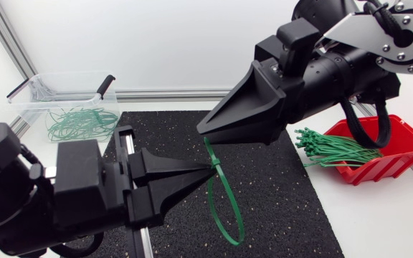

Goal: Take a green cable tie from the red box, thread the tail through the head to close it, then place it in the transparent bin on the left.

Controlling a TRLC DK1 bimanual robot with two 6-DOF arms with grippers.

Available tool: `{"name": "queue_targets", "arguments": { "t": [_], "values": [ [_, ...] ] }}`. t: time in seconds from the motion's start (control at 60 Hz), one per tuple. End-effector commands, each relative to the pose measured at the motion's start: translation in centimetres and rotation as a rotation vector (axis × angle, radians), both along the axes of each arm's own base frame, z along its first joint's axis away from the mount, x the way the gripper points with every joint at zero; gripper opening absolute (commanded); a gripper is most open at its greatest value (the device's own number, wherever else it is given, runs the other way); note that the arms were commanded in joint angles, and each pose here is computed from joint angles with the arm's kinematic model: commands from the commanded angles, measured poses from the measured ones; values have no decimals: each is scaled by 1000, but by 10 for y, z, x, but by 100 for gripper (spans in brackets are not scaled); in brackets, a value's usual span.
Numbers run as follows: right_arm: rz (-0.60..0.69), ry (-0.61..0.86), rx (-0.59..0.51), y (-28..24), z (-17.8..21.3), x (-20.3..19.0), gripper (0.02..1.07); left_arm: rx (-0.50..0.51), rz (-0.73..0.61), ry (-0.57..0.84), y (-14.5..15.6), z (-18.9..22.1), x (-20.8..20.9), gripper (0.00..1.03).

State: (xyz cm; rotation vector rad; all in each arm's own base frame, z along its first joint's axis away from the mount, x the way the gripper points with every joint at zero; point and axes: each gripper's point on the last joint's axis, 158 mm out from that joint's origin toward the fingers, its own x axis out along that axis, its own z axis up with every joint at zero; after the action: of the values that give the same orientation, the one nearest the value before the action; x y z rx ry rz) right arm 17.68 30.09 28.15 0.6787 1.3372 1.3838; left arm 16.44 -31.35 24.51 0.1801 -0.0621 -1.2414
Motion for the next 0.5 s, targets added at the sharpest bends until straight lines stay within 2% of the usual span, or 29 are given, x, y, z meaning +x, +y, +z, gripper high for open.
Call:
{"name": "queue_targets", "arguments": {
  "t": [0.0,0.183,0.483],
  "values": [
    [38,-35,14,2,2,-8,26,24,-6,-16,-1,-7,1,4],
    [43,-22,-5,-1,-9,-9,31,26,-5,-19,-1,-5,3,4],
    [32,-19,-17,-8,-22,-11,31,25,-3,-16,0,-2,3,4]
  ]
}}
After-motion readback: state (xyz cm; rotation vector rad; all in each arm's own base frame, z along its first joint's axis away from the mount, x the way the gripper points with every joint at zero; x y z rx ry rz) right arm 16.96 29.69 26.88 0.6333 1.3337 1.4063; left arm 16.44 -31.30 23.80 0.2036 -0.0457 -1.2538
